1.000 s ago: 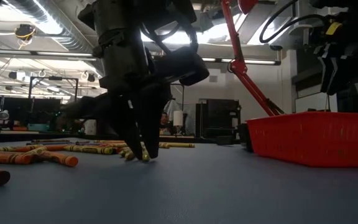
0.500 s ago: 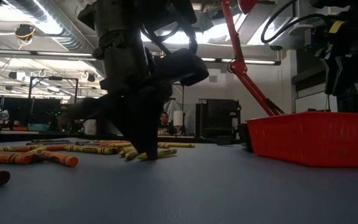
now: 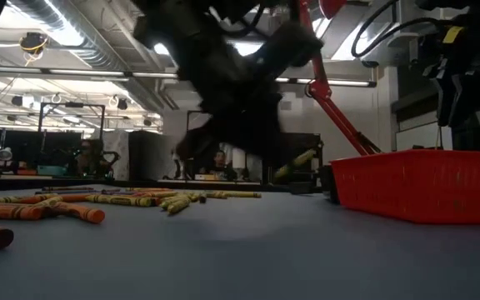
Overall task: Sort crayons
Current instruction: Put the yellow green crayon into the green basket
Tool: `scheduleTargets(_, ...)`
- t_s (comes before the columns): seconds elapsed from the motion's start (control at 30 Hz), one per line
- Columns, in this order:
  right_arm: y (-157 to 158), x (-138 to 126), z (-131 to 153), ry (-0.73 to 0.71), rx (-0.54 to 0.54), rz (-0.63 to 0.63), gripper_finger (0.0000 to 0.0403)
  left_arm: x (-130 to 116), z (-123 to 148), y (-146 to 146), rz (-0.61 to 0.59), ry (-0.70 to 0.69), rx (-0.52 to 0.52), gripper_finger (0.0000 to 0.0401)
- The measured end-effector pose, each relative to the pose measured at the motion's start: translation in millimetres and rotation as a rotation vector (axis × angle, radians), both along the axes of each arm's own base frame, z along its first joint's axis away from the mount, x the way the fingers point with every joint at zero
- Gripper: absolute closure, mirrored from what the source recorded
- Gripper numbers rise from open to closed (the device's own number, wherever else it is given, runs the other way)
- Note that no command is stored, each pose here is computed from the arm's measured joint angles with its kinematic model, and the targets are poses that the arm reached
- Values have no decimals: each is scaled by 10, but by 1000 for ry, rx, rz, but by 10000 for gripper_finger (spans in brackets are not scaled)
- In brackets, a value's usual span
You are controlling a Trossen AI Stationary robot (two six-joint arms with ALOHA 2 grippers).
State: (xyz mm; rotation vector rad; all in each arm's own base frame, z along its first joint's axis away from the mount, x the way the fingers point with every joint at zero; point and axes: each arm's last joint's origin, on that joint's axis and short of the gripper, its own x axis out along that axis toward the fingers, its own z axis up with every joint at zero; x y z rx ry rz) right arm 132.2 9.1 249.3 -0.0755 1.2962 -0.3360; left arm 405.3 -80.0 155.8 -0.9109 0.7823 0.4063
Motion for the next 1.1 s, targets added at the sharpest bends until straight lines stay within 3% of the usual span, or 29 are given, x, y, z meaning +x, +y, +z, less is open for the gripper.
scheduleTargets(0.17,5,36,169,-62,8,0,256,139,129,82,-65,-183,83,395)
scheduleTargets(0.43,20,139,430,-228,35,2,256,281,290,262,-57,-382,327,396)
scheduleTargets(0.8,115,412,611,-546,251,111,256,375,598,316,-63,-654,621,396)
scheduleTargets(1.1,165,525,752,-712,320,264,256,379,679,305,-79,-718,698,396)
